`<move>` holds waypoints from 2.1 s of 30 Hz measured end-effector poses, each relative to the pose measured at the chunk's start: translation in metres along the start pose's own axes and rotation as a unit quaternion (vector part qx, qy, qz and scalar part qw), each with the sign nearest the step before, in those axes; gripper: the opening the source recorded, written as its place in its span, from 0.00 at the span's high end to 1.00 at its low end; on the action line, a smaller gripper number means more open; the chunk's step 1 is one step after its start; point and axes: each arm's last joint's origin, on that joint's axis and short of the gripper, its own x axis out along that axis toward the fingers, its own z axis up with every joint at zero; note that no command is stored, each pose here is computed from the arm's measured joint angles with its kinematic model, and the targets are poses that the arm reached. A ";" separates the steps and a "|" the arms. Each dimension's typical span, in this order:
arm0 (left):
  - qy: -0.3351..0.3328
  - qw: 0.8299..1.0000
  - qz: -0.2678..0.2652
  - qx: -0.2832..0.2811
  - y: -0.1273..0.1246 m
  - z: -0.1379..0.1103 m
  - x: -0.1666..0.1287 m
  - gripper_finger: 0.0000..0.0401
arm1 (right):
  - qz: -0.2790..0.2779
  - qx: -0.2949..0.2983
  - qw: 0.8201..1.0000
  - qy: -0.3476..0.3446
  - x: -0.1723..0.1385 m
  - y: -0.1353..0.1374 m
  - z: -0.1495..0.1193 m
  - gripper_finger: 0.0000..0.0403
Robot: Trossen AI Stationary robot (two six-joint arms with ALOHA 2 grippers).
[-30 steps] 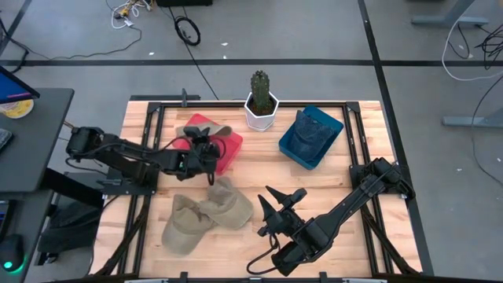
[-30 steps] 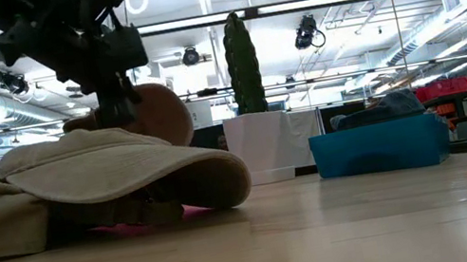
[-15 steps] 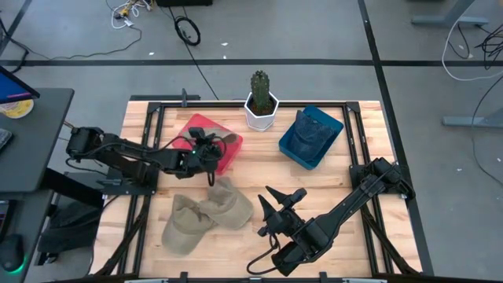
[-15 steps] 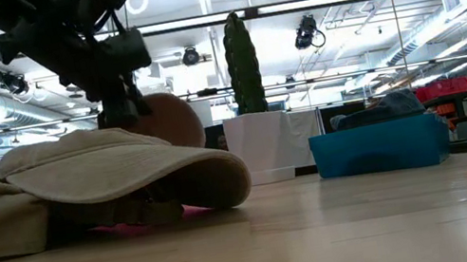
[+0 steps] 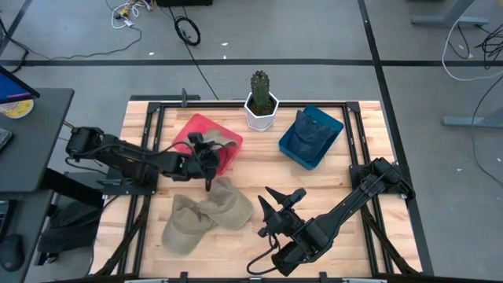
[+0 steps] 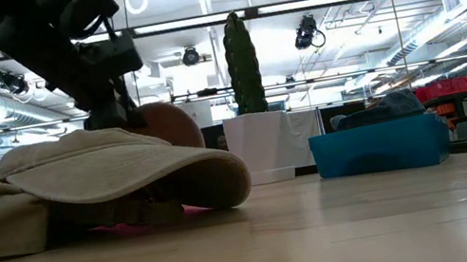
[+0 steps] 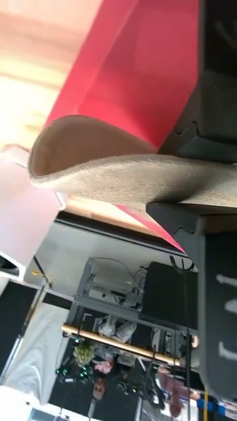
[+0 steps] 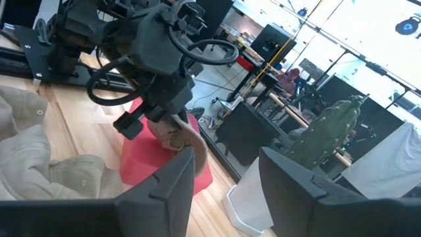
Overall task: Pick & Place hat
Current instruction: Put the right brown cap into the red bin, then put the left brown cap into the red bin
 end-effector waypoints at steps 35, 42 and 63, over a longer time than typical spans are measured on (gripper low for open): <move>0.025 0.980 -0.182 -0.077 0.023 0.008 -0.034 0.40 | 0.002 0.011 1.000 0.004 0.002 0.000 0.000 0.57; 0.046 0.977 -0.180 -0.104 0.025 0.007 -0.036 0.44 | 0.009 0.012 1.000 0.010 0.002 0.000 0.000 0.57; -0.206 0.911 -0.282 -0.219 0.056 0.017 -0.130 0.55 | -0.034 0.080 0.995 0.047 0.014 -0.066 -0.004 0.73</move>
